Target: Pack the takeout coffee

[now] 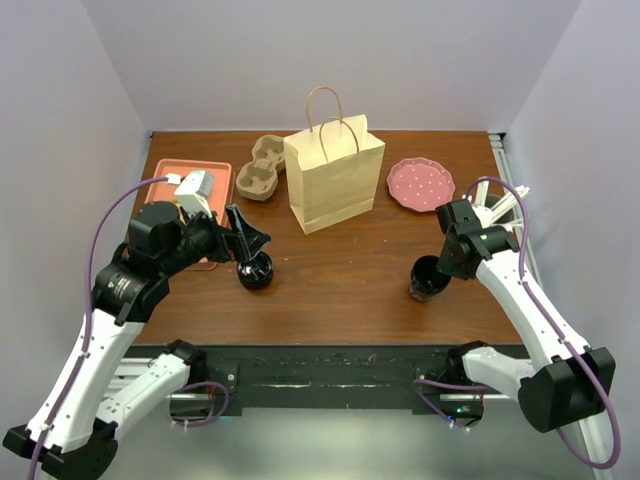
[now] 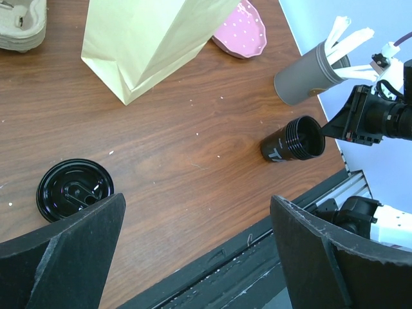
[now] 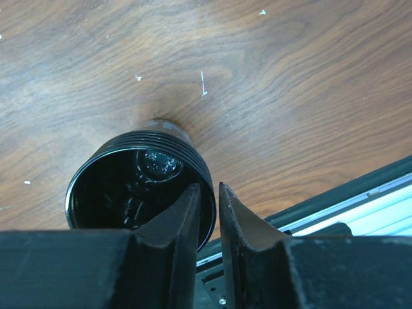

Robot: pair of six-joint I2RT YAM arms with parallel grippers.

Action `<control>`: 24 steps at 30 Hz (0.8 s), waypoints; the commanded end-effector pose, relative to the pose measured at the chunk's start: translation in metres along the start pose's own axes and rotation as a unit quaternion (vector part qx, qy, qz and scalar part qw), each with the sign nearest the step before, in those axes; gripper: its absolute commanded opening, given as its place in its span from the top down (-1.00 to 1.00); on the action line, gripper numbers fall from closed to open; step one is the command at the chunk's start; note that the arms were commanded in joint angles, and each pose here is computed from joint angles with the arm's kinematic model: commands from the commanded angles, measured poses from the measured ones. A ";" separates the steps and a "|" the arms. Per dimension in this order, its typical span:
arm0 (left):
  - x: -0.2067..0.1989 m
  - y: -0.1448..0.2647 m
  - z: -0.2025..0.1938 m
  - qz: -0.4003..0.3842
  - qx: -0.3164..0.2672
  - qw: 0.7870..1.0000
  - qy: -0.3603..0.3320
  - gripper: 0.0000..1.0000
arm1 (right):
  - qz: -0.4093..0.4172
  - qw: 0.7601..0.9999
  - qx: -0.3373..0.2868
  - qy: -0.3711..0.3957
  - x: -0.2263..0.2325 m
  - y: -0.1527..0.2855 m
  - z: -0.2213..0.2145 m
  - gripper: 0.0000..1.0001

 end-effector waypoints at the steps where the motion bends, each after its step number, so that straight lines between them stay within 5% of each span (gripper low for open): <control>1: -0.012 0.005 0.017 -0.018 -0.024 1.000 -0.006 -1.00 | -0.014 1.000 -0.015 -0.020 -0.003 -0.003 0.007 0.61; 24: -0.017 0.000 0.016 -0.035 -0.014 0.999 -0.005 -1.00 | -0.021 0.996 -0.061 -0.054 -0.010 0.002 0.019 1.00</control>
Point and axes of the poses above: each gripper's point midway between its finger pads, its own y axis back along the fingers, its own x axis along the line the jaws close on, z = x × y, the point moved 2 cm from there along y, back along the fingers, and after that the axes turned 3 degrees about y, right-handed, at the moved point
